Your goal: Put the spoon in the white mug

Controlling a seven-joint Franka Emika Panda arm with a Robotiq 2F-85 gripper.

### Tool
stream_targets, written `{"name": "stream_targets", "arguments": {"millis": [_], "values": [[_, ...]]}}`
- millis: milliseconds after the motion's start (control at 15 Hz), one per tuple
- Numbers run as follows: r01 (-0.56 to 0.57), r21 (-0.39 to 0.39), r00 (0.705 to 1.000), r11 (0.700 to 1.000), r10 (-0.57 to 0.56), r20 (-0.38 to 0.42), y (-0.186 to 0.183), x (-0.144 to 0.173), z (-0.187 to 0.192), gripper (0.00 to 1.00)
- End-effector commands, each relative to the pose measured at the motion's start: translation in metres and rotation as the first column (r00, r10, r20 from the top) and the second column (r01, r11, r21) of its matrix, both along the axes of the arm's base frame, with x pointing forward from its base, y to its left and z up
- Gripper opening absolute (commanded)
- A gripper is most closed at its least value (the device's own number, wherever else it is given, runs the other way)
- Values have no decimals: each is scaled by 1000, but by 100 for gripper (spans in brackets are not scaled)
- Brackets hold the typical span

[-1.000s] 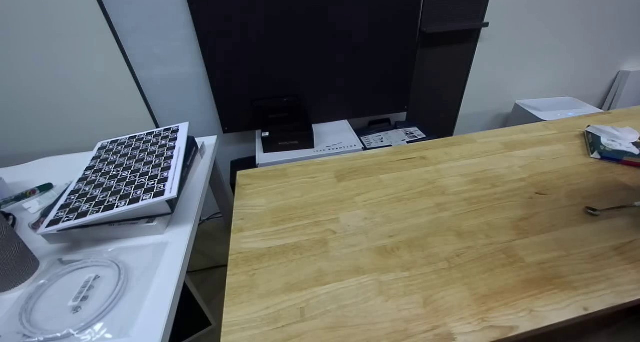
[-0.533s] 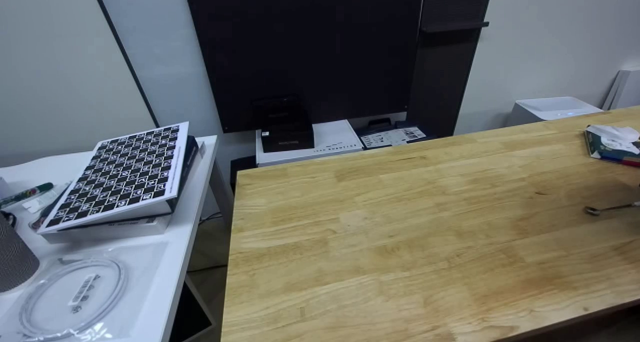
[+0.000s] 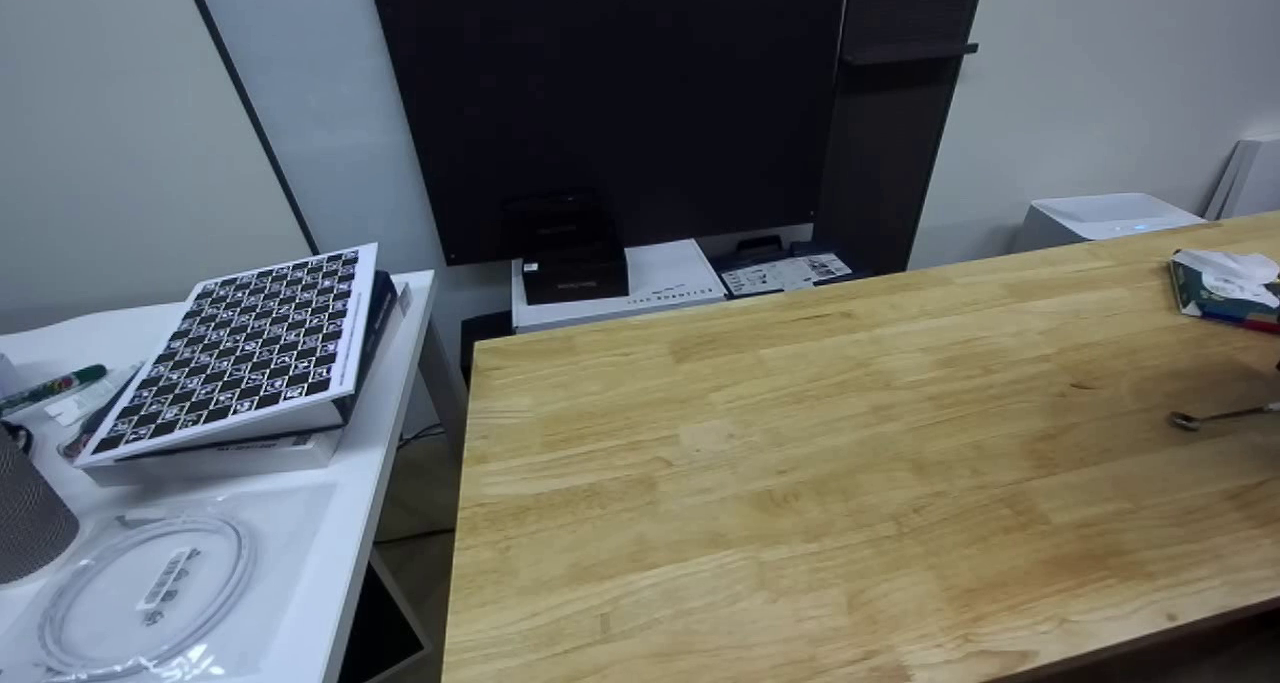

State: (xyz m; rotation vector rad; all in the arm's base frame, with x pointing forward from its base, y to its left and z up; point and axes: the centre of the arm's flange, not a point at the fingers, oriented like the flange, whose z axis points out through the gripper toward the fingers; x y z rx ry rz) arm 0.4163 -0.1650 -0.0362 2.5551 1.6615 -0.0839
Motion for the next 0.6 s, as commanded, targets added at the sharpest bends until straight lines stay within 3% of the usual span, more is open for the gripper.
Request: {"name": "stream_targets", "arguments": {"millis": [0,533], "values": [[3,20,1000,1000,-3,1,-9,-1,-17,83],[2,19,1000,1000,-2,2,-7,-2,-19,24]]}}
